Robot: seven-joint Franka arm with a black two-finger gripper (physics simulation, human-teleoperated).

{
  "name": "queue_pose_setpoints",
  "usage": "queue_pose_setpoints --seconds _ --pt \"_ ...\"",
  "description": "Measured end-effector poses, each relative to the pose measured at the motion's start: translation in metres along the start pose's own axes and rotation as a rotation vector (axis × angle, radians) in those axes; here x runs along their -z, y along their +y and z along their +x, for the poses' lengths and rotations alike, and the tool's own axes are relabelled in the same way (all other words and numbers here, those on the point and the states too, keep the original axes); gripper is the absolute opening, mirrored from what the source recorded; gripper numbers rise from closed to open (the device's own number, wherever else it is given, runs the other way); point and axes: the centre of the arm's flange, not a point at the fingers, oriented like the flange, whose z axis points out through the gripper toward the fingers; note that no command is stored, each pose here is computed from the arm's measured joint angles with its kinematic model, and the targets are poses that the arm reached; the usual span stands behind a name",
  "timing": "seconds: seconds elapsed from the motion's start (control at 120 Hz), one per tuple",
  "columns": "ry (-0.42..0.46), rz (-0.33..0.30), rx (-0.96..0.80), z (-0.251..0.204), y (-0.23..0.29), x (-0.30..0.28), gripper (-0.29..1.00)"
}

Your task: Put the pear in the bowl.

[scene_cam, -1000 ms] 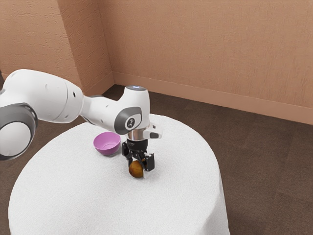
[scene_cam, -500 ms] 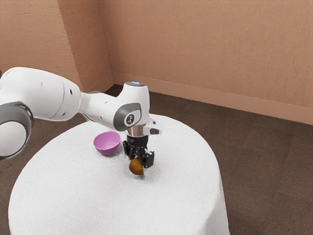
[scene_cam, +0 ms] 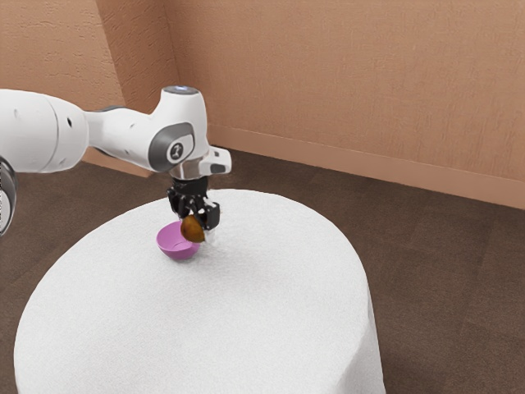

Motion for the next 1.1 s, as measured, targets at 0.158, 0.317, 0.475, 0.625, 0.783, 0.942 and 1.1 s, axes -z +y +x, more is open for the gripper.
queue_pose_setpoints --seconds 0.158,0.317,0.475,0.625,0.783,0.942,1.1 --pt "0.013 0.022 0.032 0.011 -0.049 0.002 0.18" --pt "0.007 0.033 0.024 0.009 -0.072 -0.003 0.12" --pt "0.0 0.04 -0.003 0.007 -0.075 -0.007 0.07" --pt "-0.004 0.037 -0.01 0.004 -0.081 -0.009 0.28" --pt "-0.003 0.018 -0.031 0.003 -0.08 -0.008 0.46" --pt "-0.003 0.006 -0.054 0.003 -0.08 -0.008 0.58" --pt "-0.005 0.002 -0.074 0.003 -0.079 -0.008 0.64"
